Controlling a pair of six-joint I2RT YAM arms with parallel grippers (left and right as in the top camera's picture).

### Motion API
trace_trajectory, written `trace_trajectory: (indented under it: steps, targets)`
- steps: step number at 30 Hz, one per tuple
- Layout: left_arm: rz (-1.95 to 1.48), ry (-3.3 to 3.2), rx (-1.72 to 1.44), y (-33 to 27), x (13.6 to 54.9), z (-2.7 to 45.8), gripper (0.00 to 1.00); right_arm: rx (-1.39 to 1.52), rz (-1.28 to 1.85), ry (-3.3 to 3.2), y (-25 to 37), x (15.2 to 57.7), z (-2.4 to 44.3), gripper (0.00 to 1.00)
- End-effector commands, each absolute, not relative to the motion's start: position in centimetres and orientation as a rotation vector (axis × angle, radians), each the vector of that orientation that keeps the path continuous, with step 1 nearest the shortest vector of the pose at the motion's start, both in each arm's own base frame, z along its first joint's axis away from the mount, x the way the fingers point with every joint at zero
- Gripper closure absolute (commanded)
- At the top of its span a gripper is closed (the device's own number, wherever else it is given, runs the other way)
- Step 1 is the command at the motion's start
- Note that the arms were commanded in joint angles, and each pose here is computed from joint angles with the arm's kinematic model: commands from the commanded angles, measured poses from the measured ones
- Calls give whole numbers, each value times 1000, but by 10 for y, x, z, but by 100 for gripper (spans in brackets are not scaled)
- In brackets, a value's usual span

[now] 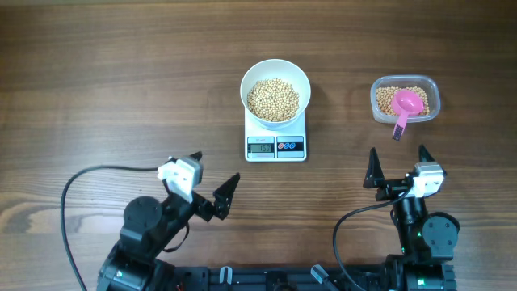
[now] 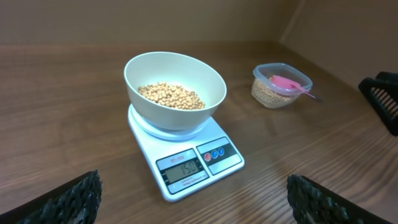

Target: Scoop item into bowl and weigh 150g on scale

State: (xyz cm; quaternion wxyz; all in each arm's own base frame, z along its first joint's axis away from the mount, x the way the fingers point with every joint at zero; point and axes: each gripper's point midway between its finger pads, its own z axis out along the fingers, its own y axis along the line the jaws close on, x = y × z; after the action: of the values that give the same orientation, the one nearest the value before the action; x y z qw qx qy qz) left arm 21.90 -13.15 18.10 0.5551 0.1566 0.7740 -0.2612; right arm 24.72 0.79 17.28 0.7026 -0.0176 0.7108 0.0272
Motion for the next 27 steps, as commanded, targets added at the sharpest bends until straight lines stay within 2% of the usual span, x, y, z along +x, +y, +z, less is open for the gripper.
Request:
trace_trajectory:
  steps: [1, 20, 27]
  targets:
    - [-580, 1753, 384, -122, 216, 179, 0, -37, 48, 1577, 7, 247, 174, 0]
    - [-465, 1652, 266, -88, 226, 160, 0, -36, 48, 1577, 7, 247, 174, 0]
    - [-398, 1605, 208, -76, 234, 167, 0, -36, 48, 1577, 7, 247, 174, 0]
